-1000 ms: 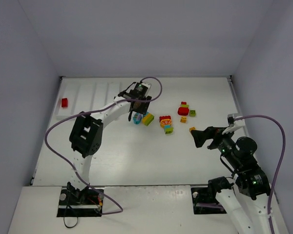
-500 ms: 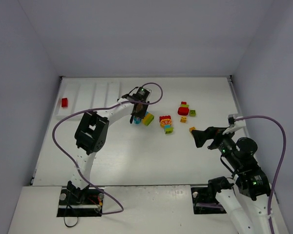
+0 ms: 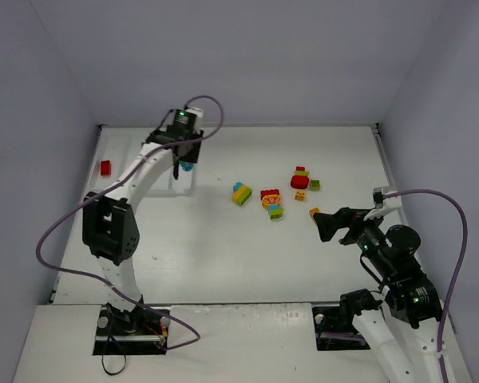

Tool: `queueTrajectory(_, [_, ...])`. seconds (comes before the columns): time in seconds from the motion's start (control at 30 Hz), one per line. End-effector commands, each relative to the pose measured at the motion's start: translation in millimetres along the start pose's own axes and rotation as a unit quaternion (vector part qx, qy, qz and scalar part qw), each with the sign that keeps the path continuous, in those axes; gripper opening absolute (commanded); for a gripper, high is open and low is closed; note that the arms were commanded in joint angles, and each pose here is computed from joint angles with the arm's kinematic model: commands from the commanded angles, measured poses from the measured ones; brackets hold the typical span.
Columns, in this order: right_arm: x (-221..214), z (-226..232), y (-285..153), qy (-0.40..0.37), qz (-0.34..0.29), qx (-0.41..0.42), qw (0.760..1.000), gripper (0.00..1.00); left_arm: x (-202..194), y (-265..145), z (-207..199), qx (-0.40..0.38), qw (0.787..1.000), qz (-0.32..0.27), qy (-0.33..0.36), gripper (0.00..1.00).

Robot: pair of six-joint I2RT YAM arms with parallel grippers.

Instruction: Sort the legos into containers by color

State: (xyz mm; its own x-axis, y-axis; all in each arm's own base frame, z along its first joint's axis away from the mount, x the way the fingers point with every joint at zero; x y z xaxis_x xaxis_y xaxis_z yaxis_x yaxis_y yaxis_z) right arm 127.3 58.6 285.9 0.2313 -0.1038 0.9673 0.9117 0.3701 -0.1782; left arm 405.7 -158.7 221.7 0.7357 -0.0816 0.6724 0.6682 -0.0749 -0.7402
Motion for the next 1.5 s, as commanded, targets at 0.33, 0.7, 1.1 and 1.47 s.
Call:
queueTrajectory(0.33, [8.1,2.5,3.3,-0.001,-0.023,0.010,1.000,1.00,44.6,31.6,183.0,0.136,0.986,-0.039,-0.083,0.00])
queueTrajectory(0.7, [7.3,1.4,3.9,0.001,-0.022,0.005,1.000,1.00,20.8,82.4,209.1,0.177,0.980,0.019,-0.086,0.30])
queueTrajectory(1.1, [7.1,-1.8,5.7,0.004,-0.022,-0.012,1.000,1.00,46.4,18.0,151.7,0.092,0.987,-0.049,-0.124,0.61])
queueTrajectory(1.47, [9.4,-13.3,15.4,0.031,-0.004,-0.080,0.996,1.00,12.0,-77.6,-17.3,-0.088,0.991,-0.092,-0.041,0.64])
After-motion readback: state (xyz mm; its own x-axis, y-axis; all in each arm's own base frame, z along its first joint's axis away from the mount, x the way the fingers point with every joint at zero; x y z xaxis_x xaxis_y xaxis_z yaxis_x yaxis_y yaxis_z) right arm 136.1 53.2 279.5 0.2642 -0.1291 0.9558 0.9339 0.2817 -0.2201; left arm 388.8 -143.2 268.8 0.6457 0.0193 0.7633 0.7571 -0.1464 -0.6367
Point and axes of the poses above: each gripper's point midway between its finger pads, its own y axis out along the fingers, its own z axis along the line the jaws close on, x = y × z, the point moved 8 cm from there along -y, back along the fingers, and after that the axes turned 9 degrees about -y, right-handed, at the moved point
